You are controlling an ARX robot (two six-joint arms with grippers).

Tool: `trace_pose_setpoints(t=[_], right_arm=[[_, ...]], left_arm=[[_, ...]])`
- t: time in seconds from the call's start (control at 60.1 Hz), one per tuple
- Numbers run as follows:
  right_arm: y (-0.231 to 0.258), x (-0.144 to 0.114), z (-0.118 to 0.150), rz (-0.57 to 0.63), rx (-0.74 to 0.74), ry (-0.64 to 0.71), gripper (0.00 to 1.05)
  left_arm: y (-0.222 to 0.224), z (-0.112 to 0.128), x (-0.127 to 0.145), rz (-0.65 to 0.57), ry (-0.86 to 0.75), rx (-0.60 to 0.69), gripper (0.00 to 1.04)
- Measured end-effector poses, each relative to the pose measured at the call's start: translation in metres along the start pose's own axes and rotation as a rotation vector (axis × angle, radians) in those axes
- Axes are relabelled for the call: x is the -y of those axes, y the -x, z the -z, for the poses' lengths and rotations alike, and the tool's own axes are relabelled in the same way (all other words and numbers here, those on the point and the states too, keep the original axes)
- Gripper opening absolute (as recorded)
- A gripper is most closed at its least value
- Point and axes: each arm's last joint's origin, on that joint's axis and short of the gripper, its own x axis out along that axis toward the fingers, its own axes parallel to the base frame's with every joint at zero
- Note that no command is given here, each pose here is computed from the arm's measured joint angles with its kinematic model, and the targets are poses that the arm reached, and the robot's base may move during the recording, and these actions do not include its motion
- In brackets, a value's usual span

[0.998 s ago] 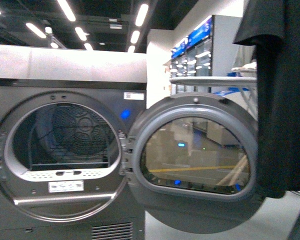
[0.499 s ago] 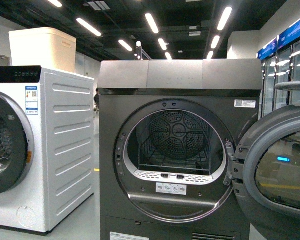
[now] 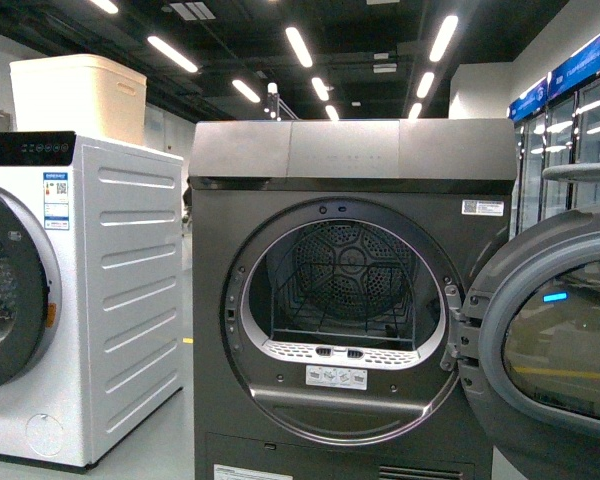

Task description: Move hamper under clothes hanger

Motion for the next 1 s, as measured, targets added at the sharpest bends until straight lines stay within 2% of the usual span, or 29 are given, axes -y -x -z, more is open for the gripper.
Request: trace_pose_setpoints(t=[0.133, 0.2, 0.266, 0.383, 0.566, 0.749, 0.998], right_arm=[[-0.048, -0.009, -0.025, -0.060, -0.008, -0.052, 0.97], [-0.074, -0.013, -0.022, -0.076, -0.062, -0.061, 0.97], [-0.102, -0.018, -0.008, -0.090, -0.161, -0.058, 0.97], [-0.135, -0.022, 0.020, -0.086, -0.313, -0.047, 0.97], [-0.175, -0.025, 0.069, -0.073, -0.552, 0.009, 0.97], [-0.196, -0.027, 0.107, -0.077, -0.764, 0.084, 0.97], [-0.220, -0.037, 0.134, -0.057, -0.954, 0.174, 0.97]], left_arm=[[-0.040, -0.038, 0.022, 0.073, 0.002, 0.003, 0.98], [-0.066, -0.043, 0.031, 0.099, -0.007, -0.037, 0.98], [-0.098, -0.041, 0.040, 0.120, -0.016, -0.116, 0.98], [-0.147, -0.027, 0.051, 0.128, -0.035, -0.240, 0.98], [-0.210, 0.022, 0.066, 0.118, -0.048, -0.445, 0.98], [-0.235, 0.052, 0.078, 0.111, -0.034, -0.570, 0.98], [-0.256, 0.072, 0.089, 0.144, -0.018, -0.669, 0.98]])
